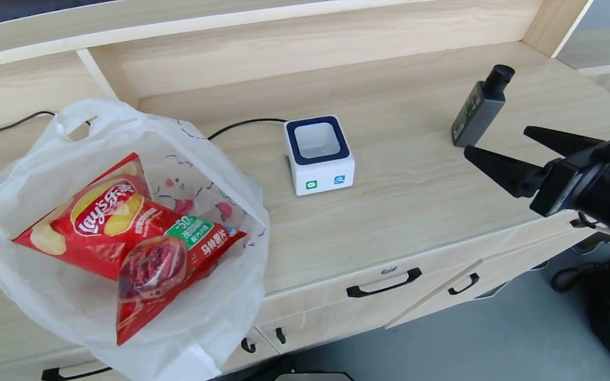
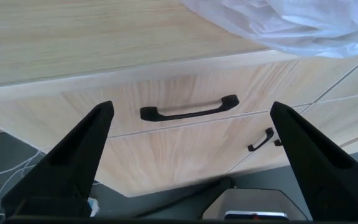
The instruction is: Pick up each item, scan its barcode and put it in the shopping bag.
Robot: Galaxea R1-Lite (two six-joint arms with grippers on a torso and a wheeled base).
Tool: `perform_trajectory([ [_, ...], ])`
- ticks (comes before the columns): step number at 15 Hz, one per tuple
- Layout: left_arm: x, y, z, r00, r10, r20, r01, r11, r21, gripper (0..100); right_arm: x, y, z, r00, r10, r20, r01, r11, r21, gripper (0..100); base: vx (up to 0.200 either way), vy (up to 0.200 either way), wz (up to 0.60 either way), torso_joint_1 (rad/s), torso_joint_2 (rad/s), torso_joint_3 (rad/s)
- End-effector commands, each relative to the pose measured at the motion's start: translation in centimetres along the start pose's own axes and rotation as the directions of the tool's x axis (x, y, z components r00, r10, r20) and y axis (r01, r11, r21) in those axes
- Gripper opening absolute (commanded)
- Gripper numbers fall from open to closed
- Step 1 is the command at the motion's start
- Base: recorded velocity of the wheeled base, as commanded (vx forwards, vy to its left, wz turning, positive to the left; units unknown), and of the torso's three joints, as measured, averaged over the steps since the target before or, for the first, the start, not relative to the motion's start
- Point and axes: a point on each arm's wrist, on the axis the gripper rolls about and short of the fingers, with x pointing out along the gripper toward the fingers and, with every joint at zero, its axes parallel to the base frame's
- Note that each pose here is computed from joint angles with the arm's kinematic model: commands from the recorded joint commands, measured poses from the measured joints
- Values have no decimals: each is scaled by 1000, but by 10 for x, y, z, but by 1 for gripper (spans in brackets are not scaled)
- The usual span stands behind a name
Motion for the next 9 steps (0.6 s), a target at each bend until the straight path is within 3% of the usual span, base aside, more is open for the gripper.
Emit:
perform_trajectory([
  [1,0,0,0,1000,0,-1,0,1000,0,100,0,-12,0,998,-57,-1,57,998,-4,100,0,0,0,0,0,0],
  [4,0,0,0,1000,0,-1,0,1000,0,100,15,-20,-5,997,-71,-24,72,996,60,100,0,0,0,0,0,0],
  [9,0,0,0,1000,0,-1,0,1000,0,100,4,-30,-22,989,-124,-81,129,990,64,100,0,0,0,0,0,0],
])
